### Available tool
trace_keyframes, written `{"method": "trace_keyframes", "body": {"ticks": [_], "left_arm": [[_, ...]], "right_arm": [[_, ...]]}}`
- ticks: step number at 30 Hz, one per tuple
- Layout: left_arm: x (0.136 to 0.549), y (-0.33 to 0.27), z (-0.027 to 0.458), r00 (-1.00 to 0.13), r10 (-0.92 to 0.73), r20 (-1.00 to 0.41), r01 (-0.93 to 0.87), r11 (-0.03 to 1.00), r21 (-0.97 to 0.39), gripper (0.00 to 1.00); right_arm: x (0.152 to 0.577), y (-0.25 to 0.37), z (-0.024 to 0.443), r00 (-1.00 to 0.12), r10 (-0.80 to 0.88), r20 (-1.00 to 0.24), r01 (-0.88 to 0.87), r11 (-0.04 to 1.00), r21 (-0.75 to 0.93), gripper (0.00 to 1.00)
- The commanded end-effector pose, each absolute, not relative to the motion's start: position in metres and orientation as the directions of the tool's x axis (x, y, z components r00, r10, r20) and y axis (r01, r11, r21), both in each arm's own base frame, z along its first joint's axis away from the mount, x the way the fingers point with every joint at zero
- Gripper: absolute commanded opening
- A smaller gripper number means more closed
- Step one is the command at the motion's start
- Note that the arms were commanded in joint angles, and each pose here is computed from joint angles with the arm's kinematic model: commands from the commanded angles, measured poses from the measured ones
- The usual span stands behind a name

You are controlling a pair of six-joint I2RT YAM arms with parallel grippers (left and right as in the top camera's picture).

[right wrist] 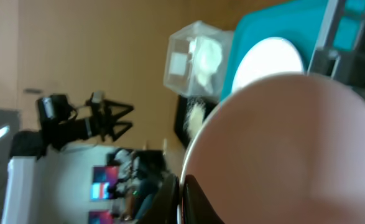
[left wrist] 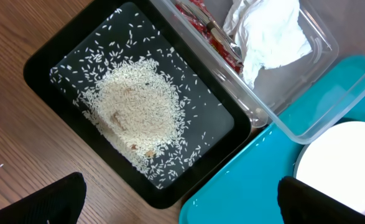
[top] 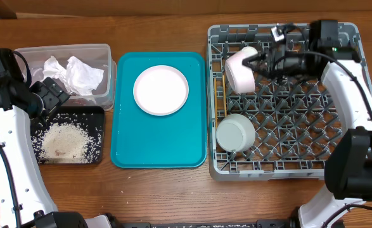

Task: Sort waste into correct bins and load items into the dishwasher
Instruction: 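Carry the pink bowl right and set it into the dish rack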

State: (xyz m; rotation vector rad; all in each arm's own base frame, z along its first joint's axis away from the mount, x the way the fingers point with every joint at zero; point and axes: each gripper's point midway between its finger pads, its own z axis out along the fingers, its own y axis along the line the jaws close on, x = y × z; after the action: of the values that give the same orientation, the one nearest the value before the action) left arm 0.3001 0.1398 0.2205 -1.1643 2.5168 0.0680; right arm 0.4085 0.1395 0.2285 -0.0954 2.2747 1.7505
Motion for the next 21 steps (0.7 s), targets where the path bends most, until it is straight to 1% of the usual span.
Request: {"method": "trace_keyframes", "body": {"ticks": [1, 5, 9, 16, 21], "left_arm": [[0.303, 0.141, 0.224, -0.596, -0.719, -0.357, -0.739, 0.665, -0.108, 1.00], [0.303, 0.141, 0.224, -0.596, -0.719, -0.356, -0.739, 0.665, -0.107, 1.00], [0.303, 0.141, 0.224, -0.596, -0.719, -0.357, -0.739, 0.665, -0.108, 1.00], [0.303, 0.141, 0.224, -0.596, -0.720, -0.357, -0.739, 0.665, -0.108, 1.00], [0.303, 0.141, 0.224, -0.596, -0.719, -0.357, -0.739, 0.665, -0.108, 1.00]], "right_arm": [[0.390, 0.142, 0.229, -0.968, 0.091, -0.236, -0.224, 0.125, 0.967, 0.04], [0.387, 0.142, 0.209, -0.969, 0.094, -0.230, -0.215, 0.141, 0.966, 0.04], [0.389, 0.141, 0.204, -0.967, 0.099, -0.236, -0.217, 0.170, 0.961, 0.04], [0.399, 0.127, 0.187, -0.960, 0.141, -0.242, -0.196, 0.282, 0.939, 0.04], [0.404, 0.114, 0.186, -0.955, 0.174, -0.242, -0.184, 0.294, 0.938, 0.04]]}}
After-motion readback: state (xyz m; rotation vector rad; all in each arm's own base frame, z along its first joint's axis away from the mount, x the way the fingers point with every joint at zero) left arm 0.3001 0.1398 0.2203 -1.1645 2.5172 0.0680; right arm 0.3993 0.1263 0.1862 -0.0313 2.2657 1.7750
